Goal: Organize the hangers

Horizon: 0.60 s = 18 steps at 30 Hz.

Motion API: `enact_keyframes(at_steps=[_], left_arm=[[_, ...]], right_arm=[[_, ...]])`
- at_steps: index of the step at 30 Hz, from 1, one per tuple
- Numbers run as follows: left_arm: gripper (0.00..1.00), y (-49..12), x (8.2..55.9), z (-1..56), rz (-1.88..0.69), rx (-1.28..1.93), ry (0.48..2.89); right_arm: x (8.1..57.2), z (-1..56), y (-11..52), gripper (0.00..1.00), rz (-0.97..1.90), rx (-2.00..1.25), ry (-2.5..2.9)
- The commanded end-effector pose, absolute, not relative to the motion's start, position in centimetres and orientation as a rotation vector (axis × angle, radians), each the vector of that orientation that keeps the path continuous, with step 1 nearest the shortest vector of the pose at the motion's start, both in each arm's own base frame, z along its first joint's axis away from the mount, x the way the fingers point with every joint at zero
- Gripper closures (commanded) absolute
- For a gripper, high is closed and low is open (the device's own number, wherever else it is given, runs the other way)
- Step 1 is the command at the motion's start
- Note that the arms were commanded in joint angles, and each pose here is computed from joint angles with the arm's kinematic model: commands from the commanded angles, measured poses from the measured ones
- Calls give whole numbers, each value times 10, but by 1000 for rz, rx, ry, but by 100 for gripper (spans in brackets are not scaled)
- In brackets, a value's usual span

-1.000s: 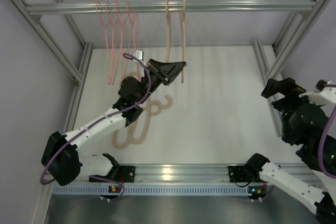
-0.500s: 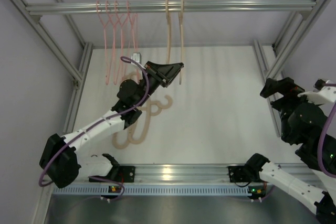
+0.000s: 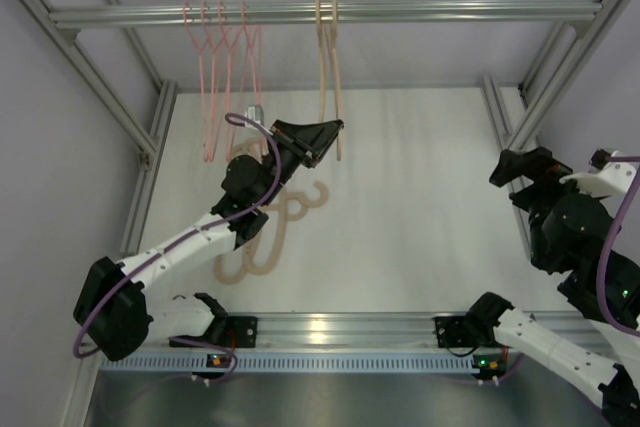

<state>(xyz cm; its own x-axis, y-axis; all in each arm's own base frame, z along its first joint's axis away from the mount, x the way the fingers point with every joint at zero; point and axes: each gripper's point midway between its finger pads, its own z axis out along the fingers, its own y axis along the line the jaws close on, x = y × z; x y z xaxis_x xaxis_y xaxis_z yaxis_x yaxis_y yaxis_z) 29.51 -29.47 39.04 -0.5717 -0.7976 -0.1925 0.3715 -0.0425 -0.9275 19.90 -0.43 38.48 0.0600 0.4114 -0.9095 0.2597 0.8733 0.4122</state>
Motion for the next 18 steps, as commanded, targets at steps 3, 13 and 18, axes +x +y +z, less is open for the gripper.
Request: enact_keyframes(at_steps=[3, 13, 18], left_arm=[[100, -280, 298, 398, -1747, -552, 1306], [100, -285, 299, 398, -1742, -528, 1336], [99, -286, 299, 394, -1738, -530, 1349]], right_arm=[[202, 379, -4, 1, 108, 559, 1544], [202, 378, -3, 1, 114, 559, 1545], [201, 377, -3, 1, 119, 559, 1545]])
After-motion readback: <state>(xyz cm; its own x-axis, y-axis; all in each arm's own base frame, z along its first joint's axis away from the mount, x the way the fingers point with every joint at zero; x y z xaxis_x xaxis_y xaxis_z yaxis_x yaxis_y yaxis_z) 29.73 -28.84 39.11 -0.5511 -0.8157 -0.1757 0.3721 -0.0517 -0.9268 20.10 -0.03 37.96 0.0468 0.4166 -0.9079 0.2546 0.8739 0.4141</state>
